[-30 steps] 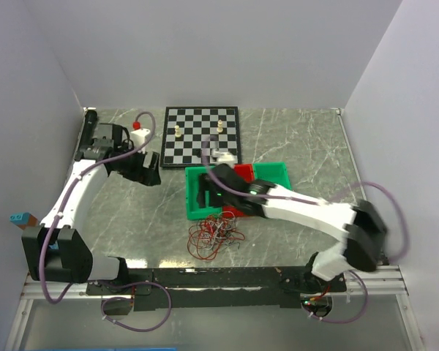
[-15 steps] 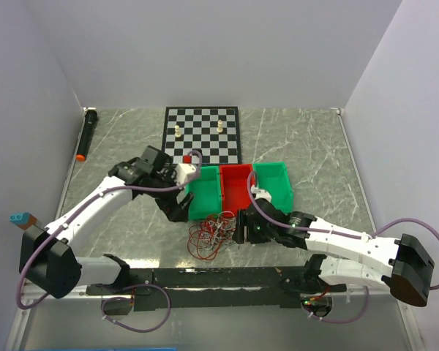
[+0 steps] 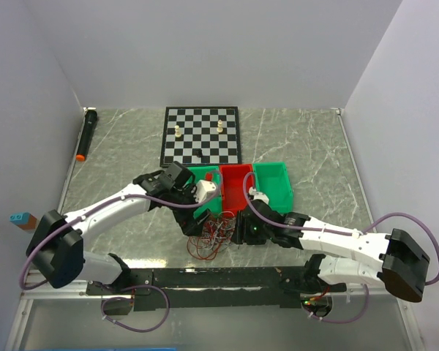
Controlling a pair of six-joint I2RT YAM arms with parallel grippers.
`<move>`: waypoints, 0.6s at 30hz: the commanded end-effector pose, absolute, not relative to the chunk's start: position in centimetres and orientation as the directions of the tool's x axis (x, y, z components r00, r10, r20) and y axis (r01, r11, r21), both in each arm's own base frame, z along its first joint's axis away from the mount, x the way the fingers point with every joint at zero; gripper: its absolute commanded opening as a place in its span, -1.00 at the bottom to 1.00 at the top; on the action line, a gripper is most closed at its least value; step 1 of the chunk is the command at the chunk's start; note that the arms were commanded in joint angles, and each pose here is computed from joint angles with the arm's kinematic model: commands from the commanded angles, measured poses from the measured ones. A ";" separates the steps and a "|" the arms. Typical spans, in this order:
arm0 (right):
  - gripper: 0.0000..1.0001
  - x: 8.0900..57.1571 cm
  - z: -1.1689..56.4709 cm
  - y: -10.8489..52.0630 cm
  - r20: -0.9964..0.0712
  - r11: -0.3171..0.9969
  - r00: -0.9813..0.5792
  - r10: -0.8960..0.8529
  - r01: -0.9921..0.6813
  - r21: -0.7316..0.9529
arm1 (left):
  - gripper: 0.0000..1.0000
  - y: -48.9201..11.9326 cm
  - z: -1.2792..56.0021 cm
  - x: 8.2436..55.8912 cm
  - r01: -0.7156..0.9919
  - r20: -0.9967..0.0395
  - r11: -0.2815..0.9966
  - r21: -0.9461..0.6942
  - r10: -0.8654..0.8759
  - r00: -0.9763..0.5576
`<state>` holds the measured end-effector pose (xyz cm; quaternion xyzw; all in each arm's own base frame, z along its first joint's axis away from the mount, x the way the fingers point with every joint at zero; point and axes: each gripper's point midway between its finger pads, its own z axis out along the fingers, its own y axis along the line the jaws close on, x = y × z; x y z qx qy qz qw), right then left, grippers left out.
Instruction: Untangle the cables
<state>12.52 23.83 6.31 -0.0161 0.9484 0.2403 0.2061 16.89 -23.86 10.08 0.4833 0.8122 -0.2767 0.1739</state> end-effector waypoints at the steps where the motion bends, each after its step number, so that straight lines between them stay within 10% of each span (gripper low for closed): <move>1: 0.07 13.2 7.1 25.1 -0.398 0.857 -0.907 0.137 -0.093 0.507 | 0.93 -25.2 10.2 18.2 0.908 -0.601 0.354 -0.225 0.683 -0.416; 9: -0.42 12.9 6.9 25.0 -0.372 0.857 -0.915 0.157 -0.061 0.512 | 0.98 -26.4 8.2 18.4 0.923 -0.580 0.319 -0.214 0.719 -0.383; 18: -0.81 11.4 6.1 22.4 -0.351 0.878 -0.923 0.160 -0.030 0.479 | -0.13 -25.5 7.2 17.4 0.937 -0.555 0.289 -0.198 0.755 -0.350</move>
